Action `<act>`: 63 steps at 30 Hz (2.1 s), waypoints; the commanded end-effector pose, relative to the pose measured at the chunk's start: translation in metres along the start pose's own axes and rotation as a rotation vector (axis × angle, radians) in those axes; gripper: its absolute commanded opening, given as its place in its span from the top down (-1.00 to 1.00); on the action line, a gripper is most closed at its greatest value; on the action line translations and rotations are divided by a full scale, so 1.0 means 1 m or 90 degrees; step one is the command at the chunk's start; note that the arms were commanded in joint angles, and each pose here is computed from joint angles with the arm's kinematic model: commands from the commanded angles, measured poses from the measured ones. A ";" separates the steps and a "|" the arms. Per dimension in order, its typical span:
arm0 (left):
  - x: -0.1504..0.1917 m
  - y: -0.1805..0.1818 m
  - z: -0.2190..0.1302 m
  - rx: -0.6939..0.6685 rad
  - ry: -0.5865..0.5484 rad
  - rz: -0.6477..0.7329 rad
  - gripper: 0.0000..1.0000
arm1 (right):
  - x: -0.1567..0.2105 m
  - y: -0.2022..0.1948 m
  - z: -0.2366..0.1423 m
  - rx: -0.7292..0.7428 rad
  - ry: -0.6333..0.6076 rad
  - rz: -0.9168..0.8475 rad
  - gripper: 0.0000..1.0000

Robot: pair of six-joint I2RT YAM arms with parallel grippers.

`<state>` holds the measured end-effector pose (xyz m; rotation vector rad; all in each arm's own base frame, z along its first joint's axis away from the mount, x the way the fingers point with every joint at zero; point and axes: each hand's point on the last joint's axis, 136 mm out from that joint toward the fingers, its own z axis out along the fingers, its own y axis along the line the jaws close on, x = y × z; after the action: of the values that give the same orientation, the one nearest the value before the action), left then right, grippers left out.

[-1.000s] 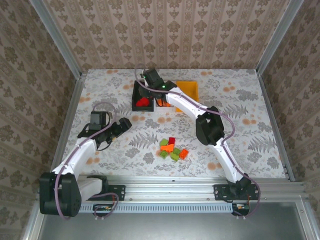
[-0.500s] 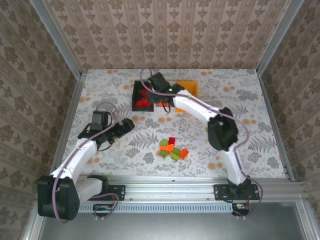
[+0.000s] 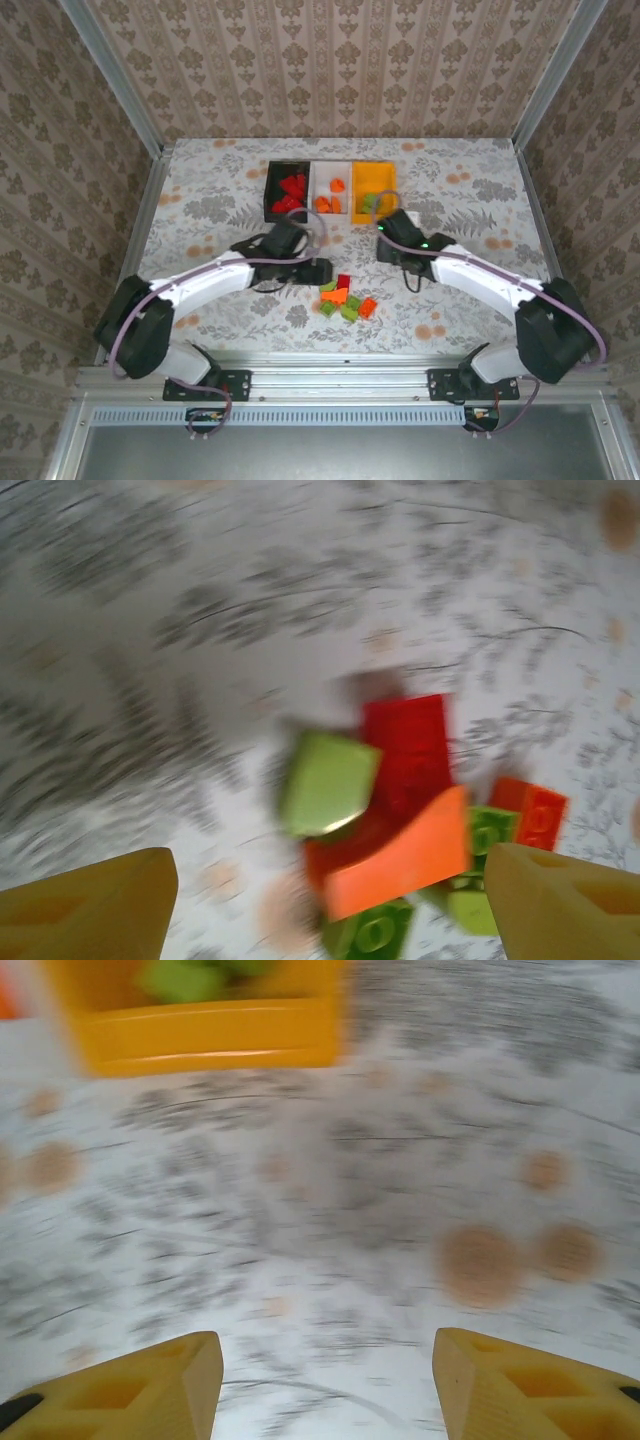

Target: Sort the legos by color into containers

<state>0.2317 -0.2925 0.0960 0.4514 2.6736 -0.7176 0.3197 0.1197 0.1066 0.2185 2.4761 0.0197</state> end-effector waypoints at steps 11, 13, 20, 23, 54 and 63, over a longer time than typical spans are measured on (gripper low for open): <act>0.037 -0.002 0.020 -0.244 0.085 0.025 -0.89 | -0.002 -0.046 -0.007 0.020 -0.029 0.069 -0.19; 0.040 0.001 0.025 -0.256 0.087 0.003 -0.86 | -0.001 -0.045 -0.006 0.012 -0.028 0.070 -0.20; 0.048 -0.003 0.045 -0.236 0.097 -0.038 -0.71 | 0.003 -0.045 -0.006 0.001 -0.028 0.064 -0.20; 0.046 -0.003 0.049 -0.232 0.092 -0.039 -0.67 | 0.004 -0.047 -0.007 0.001 -0.029 0.064 -0.20; 0.057 -0.014 0.073 -0.180 0.119 -0.069 -0.57 | 0.005 -0.044 -0.007 -0.017 -0.036 0.064 -0.19; 0.054 -0.011 0.070 -0.198 0.113 -0.053 -0.42 | 0.006 -0.044 -0.009 -0.020 -0.039 0.062 -0.19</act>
<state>0.2038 -0.3348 0.0372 0.3212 2.8681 -0.3595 0.3038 0.0765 0.1034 0.3306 2.4171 0.0650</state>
